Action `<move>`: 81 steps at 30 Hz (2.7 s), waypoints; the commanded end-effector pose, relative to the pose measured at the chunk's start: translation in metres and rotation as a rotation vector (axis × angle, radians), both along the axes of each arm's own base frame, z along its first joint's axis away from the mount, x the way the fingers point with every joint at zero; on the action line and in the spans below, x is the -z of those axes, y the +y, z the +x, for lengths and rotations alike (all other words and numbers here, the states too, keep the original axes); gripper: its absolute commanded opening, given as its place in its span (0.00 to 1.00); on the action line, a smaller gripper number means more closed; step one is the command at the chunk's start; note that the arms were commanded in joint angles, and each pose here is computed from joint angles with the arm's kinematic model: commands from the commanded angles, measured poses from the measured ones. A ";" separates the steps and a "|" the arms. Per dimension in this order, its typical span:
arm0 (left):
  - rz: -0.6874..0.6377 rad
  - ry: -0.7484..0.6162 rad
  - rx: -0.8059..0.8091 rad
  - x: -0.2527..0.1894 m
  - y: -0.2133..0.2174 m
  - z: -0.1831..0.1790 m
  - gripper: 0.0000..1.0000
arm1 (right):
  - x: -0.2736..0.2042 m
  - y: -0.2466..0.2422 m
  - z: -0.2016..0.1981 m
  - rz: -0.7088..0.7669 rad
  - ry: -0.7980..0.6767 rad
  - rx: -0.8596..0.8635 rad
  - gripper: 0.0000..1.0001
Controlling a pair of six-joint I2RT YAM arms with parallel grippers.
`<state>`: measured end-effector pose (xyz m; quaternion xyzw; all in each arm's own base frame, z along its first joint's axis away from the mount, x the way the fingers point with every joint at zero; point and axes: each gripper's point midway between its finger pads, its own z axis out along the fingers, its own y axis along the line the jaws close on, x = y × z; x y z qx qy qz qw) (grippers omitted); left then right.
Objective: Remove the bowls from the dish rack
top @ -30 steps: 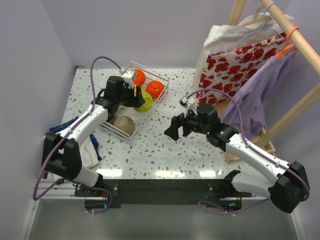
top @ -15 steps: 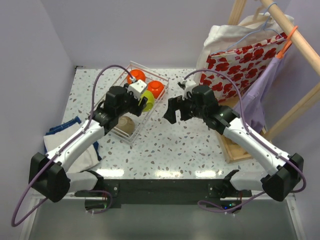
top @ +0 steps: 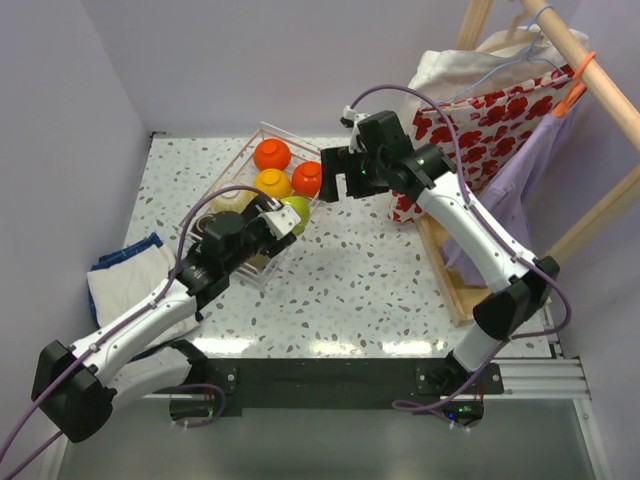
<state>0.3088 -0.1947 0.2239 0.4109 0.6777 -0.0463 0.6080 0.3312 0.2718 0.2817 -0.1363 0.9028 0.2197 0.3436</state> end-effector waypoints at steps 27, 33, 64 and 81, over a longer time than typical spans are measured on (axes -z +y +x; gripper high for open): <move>0.140 -0.386 0.042 -0.039 -0.048 -0.031 0.21 | 0.086 0.018 -0.014 -0.179 0.416 -0.172 0.83; 0.189 -0.411 0.040 -0.031 -0.051 -0.036 0.22 | 0.098 0.019 -0.022 -0.181 0.461 -0.207 0.56; 0.078 -0.272 0.142 -0.005 -0.074 -0.060 0.89 | 0.122 -0.002 -0.007 -0.218 0.423 -0.124 0.00; -0.129 -0.076 0.230 0.002 -0.091 -0.087 1.00 | 0.141 -0.023 0.024 -0.163 0.311 -0.024 0.00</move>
